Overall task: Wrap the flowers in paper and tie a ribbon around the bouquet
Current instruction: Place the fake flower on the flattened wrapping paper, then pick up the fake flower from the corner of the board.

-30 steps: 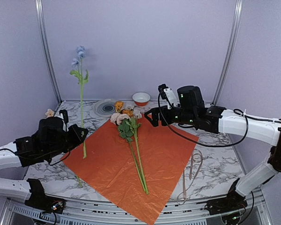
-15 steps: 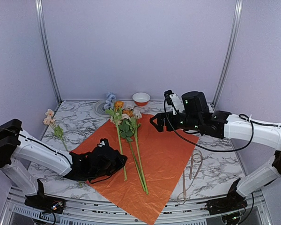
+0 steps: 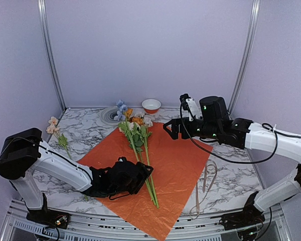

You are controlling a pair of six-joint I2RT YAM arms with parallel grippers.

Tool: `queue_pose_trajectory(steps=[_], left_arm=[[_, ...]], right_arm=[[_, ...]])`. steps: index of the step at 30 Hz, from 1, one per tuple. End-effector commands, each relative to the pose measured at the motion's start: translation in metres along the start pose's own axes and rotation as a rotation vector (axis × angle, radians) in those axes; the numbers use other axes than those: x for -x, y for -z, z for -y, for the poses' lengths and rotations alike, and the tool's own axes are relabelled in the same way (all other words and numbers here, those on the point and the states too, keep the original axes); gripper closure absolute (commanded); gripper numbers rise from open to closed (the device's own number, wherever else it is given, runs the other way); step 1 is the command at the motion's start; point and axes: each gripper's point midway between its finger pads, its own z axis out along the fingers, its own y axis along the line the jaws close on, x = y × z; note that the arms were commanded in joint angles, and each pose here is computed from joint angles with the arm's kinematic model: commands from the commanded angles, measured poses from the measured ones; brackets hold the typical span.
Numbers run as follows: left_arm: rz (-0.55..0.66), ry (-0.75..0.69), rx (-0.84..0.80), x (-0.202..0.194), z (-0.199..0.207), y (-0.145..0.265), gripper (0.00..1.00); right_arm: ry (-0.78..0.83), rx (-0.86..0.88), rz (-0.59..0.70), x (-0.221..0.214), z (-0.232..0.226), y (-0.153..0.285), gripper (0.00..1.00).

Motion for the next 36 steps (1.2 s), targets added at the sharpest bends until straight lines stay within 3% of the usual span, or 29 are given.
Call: queue_pose_trajectory(steps=[1, 4, 9, 13, 15, 18, 25, 36], left_arm=[[0.040, -0.020, 0.001, 0.007, 0.007, 0.007, 0.22], [0.164, -0.113, 0.127, 0.034, 0.001, 0.027, 0.21], [0.481, -0.425, 0.300, 0.094, 0.023, 0.079, 0.13], [0.682, -0.513, 0.331, 0.140, 0.026, 0.124, 0.07], [0.726, -0.547, 0.375, 0.165, 0.022, 0.140, 0.04], [0.718, -0.570, 0.520, 0.211, -0.001, 0.156, 0.01], [0.824, -0.372, 0.813, 0.311, -0.085, 0.215, 0.01], [0.477, -0.239, 0.905, 0.364, -0.173, 0.158, 0.01]], right_arm=[[0.004, -0.004, 0.020, 0.008, 0.000, 0.007, 0.01], [0.007, 0.004, 0.020, 0.009, -0.002, 0.008, 0.01], [0.016, 0.003, 0.033, 0.012, -0.002, 0.009, 0.01], [0.021, -0.004, 0.024, 0.008, 0.000, 0.008, 0.01], [0.025, -0.005, 0.022, 0.007, 0.000, 0.008, 0.01], [0.027, -0.002, 0.019, 0.006, 0.000, 0.006, 0.01], [0.019, 0.015, 0.017, 0.001, -0.001, 0.003, 0.01], [0.038, -0.009, -0.026, -0.015, 0.006, -0.004, 0.01]])
